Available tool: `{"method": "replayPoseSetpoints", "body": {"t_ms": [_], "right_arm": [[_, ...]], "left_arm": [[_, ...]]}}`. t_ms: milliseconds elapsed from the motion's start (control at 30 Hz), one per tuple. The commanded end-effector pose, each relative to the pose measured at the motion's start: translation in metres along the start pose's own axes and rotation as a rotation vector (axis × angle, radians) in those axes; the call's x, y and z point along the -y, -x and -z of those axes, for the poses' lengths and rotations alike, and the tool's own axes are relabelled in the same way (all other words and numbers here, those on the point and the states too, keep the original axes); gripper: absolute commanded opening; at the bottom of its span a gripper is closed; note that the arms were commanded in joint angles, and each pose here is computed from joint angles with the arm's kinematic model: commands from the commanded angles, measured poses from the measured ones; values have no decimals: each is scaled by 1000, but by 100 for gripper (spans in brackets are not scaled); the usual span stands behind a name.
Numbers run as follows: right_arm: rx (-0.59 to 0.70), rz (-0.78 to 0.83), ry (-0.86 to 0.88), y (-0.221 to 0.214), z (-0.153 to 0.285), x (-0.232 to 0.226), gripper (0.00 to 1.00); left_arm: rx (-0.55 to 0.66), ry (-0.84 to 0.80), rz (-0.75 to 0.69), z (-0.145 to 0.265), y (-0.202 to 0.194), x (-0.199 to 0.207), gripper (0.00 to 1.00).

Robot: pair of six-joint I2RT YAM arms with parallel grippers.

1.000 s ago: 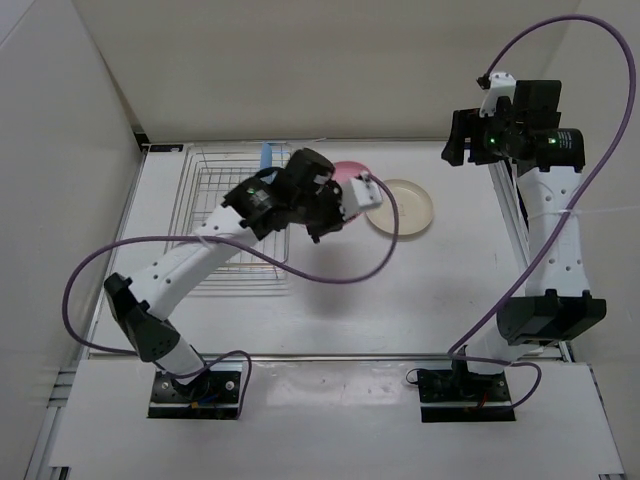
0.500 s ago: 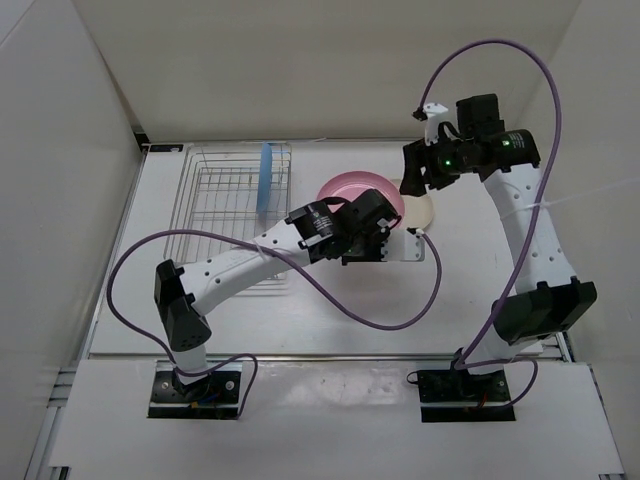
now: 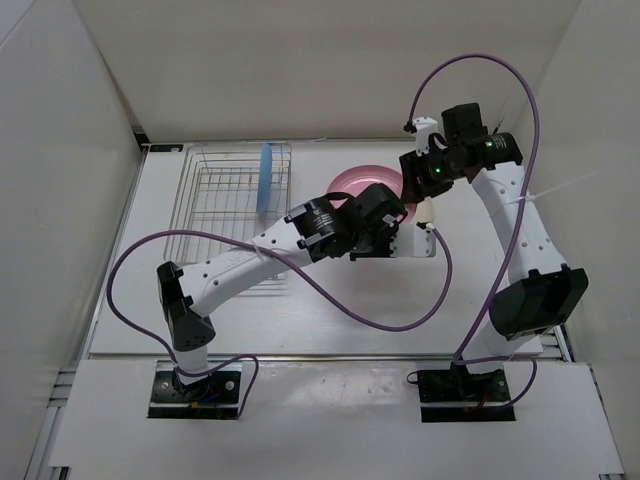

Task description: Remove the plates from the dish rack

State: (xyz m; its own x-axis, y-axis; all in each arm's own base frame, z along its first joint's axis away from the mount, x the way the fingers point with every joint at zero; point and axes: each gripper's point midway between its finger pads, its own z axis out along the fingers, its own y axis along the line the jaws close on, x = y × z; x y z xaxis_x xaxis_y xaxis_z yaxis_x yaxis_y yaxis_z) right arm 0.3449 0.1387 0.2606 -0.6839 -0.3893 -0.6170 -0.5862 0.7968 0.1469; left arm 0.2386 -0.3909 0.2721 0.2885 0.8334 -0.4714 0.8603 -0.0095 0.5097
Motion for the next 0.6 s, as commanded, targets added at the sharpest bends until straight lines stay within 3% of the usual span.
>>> {"method": "replayPoseSetpoints", "body": {"t_ms": [0,367,567], "right_arm": [[-6,28,-2,0,-5,-3,49],[-42,26,-52,-5,-12,0,0],[-45,17,-61,-8,-16,2,0]], "left_arm": [[68,47,13,14,21,-14,11],[44,42,11,1,17,-11,11],[57,78,17,-1,21,-17,11]]}}
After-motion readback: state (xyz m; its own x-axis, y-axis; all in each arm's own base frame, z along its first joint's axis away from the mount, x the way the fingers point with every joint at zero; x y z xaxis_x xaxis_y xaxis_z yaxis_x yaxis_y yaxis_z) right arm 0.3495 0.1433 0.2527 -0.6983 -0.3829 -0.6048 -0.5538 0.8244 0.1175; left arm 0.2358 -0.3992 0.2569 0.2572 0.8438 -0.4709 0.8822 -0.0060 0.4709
